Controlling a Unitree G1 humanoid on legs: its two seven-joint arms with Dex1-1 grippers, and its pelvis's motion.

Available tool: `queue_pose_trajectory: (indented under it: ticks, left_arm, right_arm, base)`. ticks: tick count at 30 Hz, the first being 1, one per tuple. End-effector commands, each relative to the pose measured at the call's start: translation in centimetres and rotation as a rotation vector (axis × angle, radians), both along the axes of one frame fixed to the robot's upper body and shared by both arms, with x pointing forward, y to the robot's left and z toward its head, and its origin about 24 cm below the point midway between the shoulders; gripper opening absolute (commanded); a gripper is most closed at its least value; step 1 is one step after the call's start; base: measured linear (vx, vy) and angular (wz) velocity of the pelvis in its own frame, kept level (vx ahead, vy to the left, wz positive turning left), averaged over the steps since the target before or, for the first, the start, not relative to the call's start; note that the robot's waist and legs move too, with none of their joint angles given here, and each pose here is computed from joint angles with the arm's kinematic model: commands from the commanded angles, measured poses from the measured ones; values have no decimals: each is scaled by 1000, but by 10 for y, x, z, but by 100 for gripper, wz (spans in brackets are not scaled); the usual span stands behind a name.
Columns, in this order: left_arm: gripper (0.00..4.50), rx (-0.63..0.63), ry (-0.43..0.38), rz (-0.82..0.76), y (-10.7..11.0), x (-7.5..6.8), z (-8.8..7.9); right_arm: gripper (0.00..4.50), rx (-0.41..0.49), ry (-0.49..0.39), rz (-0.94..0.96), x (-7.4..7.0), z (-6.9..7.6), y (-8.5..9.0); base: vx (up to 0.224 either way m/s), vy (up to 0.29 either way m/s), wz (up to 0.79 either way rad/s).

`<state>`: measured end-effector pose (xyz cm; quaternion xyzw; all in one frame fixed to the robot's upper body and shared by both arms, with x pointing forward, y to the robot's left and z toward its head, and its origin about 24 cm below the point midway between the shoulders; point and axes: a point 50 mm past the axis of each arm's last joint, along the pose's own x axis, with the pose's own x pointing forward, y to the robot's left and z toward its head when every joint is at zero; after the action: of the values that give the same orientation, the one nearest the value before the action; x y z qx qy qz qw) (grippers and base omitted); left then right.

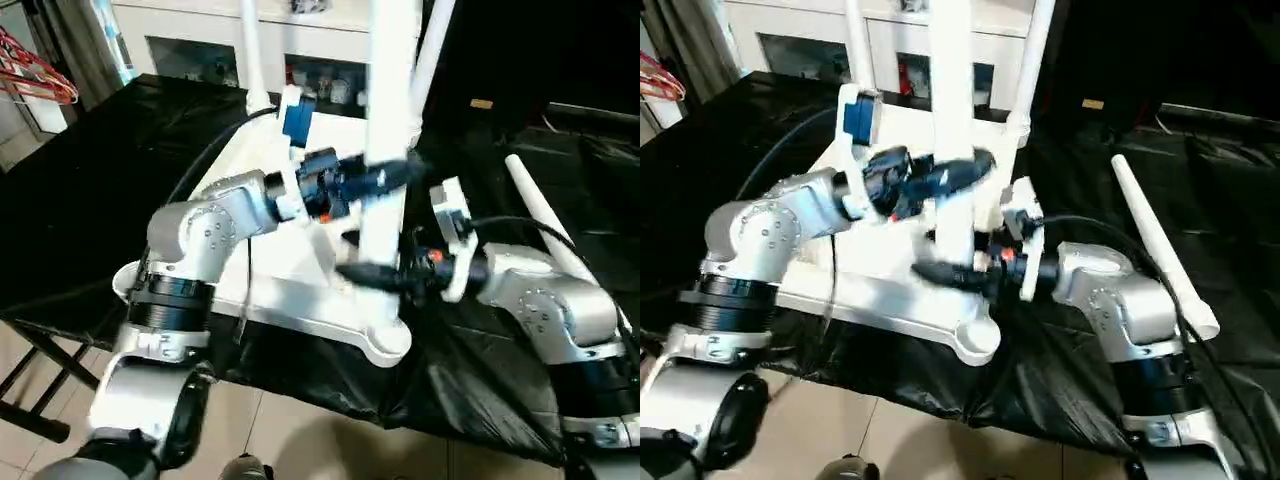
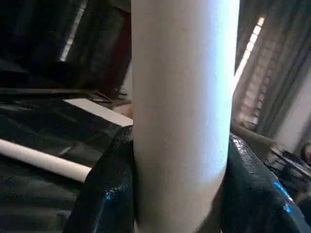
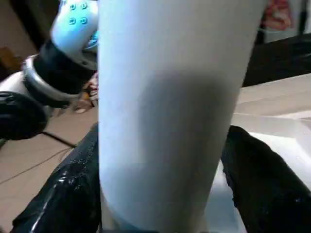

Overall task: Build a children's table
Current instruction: Pick table leg

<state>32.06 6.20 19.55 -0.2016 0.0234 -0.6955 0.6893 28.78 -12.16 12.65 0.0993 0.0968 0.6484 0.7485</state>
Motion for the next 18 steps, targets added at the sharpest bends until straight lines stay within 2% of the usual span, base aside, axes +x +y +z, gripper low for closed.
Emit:
queue_pose_trajectory:
  ticks: [1,6,7,10,18]
  left_arm:
    - [186,-3,-16,-74,-4,-7,3]
    - [186,-10,-7,-78,-4,-7,2]
    - [186,-12,-5,-78,-3,-7,3]
    - [186,-16,-2,-77,-2,-6,3]
    - [186,-28,-1,-61,-3,-6,2]
  right_arm:
    - [329,-3,-1,5,-1,3,-4]
    - [300,13,23,32,-4,3,-2]
    - [279,18,30,34,-5,3,-2]
    - [258,28,42,34,-6,2,-1]
    - [198,25,36,-16,-6,1,1]
  base:
    - [0,0,0]
    - [0,0,0]
    - [0,0,0]
    - [0,0,0]
    - [0,0,0]
